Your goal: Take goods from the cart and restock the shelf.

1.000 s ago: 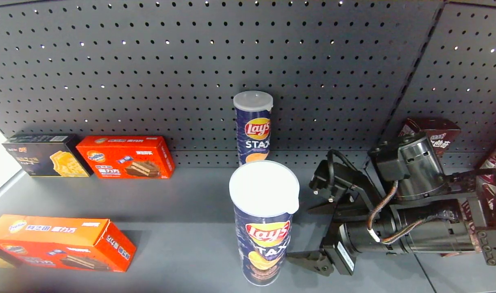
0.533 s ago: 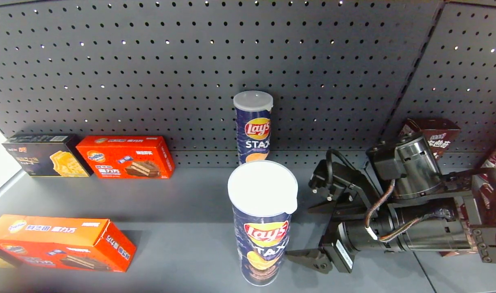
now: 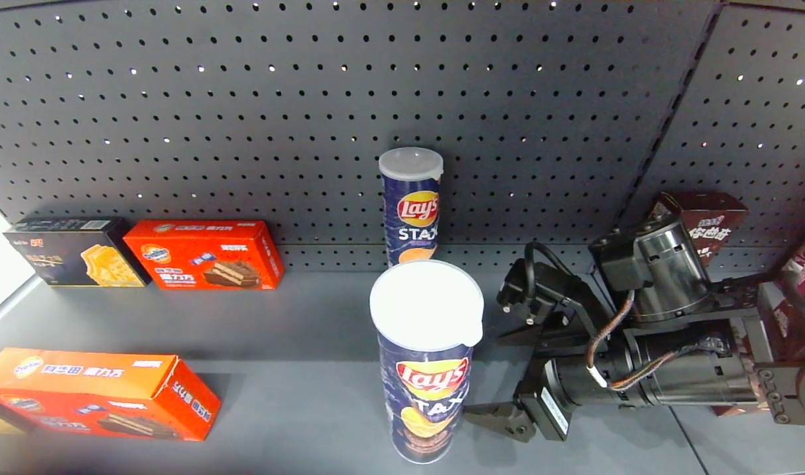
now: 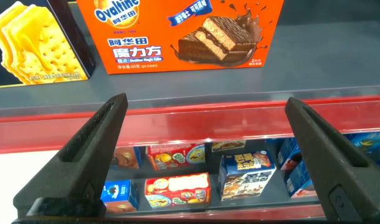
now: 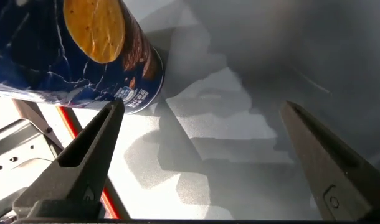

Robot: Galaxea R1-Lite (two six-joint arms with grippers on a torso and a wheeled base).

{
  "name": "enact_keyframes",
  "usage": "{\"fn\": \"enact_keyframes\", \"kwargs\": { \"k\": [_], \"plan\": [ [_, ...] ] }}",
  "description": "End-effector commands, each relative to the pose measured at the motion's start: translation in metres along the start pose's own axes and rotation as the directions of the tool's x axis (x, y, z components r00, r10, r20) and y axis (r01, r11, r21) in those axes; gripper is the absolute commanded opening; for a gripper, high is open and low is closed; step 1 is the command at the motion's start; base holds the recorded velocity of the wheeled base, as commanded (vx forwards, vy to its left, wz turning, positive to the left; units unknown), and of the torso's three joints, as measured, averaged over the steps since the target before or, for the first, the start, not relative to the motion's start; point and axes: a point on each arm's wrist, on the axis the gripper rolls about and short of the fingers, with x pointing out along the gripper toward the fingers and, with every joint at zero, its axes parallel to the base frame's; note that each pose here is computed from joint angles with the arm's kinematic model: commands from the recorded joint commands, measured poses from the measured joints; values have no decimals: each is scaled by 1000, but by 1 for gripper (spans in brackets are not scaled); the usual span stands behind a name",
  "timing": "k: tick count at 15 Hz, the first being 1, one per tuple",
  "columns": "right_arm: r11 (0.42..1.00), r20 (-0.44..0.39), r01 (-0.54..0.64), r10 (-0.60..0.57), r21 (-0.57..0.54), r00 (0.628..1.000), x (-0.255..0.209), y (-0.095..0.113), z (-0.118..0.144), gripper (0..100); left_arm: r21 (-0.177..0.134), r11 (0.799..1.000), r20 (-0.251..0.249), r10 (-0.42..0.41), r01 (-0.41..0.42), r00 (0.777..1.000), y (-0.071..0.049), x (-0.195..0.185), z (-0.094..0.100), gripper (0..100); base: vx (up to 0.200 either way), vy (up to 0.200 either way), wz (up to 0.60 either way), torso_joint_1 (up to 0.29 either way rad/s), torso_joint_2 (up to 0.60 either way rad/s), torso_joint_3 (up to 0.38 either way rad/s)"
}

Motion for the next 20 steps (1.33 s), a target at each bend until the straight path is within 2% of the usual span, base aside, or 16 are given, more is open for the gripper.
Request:
{"fn": "enact_keyframes", "kwargs": {
  "k": [1,20],
  "plan": [
    [1000,-3,-2,2,-2,1000,1,0,-1,100,0,1000,-2,0,0,1000,0,0,0,100,0,0,0,0,0,0],
    [1000,-15,4,-4,-2,1000,11,-1,-3,100,1,1000,-2,-1,1,1000,0,0,0,100,0,0,0,0,0,0]
  ]
}}
